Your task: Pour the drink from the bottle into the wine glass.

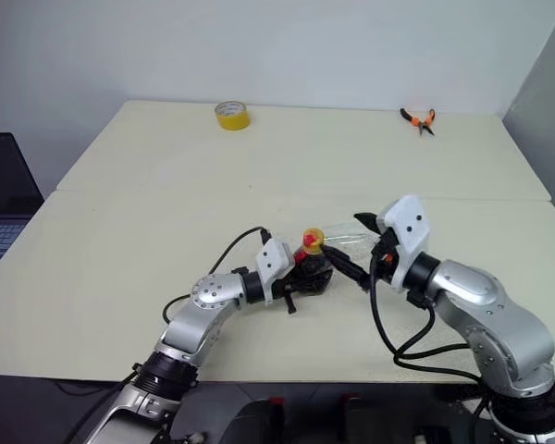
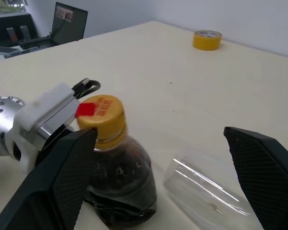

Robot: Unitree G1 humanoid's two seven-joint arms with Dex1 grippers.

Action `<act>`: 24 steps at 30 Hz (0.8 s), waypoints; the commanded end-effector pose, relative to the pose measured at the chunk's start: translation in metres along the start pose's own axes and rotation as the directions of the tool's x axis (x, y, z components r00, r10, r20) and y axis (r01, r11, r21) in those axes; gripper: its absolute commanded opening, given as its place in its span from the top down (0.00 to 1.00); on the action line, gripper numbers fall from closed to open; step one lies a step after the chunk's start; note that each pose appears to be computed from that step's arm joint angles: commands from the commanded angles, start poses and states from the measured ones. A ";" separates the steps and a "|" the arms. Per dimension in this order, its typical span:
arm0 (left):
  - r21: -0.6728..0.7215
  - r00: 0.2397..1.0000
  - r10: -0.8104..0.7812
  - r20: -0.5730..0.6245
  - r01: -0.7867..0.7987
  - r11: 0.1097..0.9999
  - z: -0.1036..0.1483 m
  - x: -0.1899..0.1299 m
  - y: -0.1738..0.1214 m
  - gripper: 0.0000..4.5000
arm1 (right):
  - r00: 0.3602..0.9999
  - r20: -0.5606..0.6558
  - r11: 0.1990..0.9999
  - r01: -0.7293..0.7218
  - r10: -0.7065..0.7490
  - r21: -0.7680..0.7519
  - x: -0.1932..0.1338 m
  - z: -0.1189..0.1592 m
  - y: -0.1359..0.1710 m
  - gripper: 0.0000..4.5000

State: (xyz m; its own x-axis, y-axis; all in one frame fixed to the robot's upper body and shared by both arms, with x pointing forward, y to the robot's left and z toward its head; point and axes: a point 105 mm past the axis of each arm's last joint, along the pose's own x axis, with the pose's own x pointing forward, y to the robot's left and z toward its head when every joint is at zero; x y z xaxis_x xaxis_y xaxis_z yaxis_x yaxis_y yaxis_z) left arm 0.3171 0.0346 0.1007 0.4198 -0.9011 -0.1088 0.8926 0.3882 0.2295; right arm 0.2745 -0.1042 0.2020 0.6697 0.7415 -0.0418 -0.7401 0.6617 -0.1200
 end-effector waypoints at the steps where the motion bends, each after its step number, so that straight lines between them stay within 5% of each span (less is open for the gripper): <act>1: 0.035 0.999 0.000 0.045 -0.002 0.999 0.013 0.001 0.001 0.85 | 0.993 0.003 0.993 -0.114 0.114 -0.002 -0.011 0.008 0.020 0.00; 24: 0.036 0.999 0.003 0.047 -0.004 0.999 0.013 0.002 0.001 0.86 | 0.998 0.028 0.998 -0.061 0.061 -0.015 0.026 0.009 0.018 0.00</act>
State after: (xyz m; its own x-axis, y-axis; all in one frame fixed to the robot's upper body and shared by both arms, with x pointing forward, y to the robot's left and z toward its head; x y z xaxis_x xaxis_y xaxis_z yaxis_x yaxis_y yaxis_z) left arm 0.3170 0.0339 0.1007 0.4190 -0.9017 -0.1069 0.8929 0.3878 0.2288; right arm 0.2800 -0.0749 0.1955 0.6285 0.7746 -0.0704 -0.7772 0.6217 -0.0977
